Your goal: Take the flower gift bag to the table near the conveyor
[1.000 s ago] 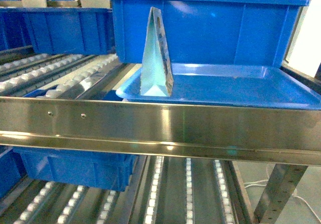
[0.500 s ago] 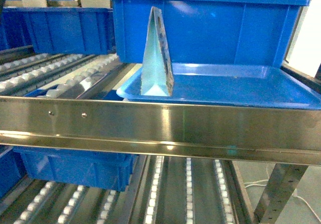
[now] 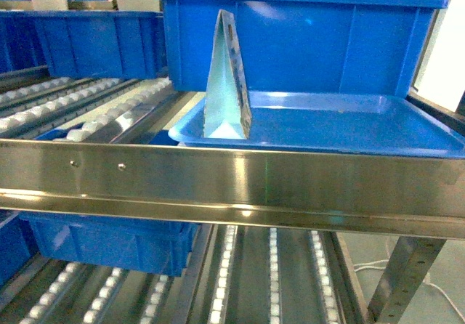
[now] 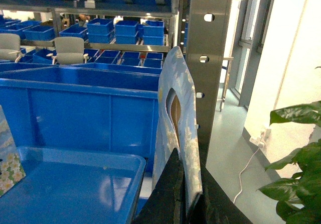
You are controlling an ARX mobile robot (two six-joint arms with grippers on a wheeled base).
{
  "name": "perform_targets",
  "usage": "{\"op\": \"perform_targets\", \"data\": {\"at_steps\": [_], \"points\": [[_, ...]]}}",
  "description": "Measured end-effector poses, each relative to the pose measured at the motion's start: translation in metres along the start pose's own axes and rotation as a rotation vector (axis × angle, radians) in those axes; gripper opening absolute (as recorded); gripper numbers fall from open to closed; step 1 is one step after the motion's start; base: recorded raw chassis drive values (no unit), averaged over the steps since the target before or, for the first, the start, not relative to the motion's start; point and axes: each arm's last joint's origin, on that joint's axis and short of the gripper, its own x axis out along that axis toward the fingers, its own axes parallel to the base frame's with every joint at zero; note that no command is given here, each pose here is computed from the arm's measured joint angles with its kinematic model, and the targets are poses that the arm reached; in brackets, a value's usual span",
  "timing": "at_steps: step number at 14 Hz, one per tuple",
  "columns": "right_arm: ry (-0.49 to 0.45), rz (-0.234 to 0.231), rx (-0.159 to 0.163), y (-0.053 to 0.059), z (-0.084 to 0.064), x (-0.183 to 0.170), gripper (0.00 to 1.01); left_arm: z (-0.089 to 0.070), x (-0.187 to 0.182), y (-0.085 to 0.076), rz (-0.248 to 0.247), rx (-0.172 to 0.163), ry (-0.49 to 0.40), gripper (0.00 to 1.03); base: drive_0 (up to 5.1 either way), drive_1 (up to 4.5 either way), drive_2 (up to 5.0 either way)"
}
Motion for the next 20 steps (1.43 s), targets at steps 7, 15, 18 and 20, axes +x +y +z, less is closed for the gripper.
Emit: {"op": "perform_targets", "data": {"at_steps": [7,15,18,20], "points": [[0.0,0.0,0.0,0.0,0.0,0.0,0.02,0.01,0.069,-0.064,-0.048,-0.018,0.01,0.98,0.0,0.0,0.0],[0.0,0.0,0.0,0.0,0.0,0.0,0.02,-0.078,0.097,-0.117,0.104,0.049,0.274,0.37,0.0,0.0,0.0],[0.0,0.0,0.0,0.0,0.0,0.0,0.02,-0.078,0.094,-0.123,0.101,0.062,0.263,0.01,0.0,0.0,0.0],[0.0,0.0,0.0,0.0,0.0,0.0,0.02,-0.079,0.089,-0.127,0.102,0.074,0.258,0.02,0.0,0.0,0.0]]}}
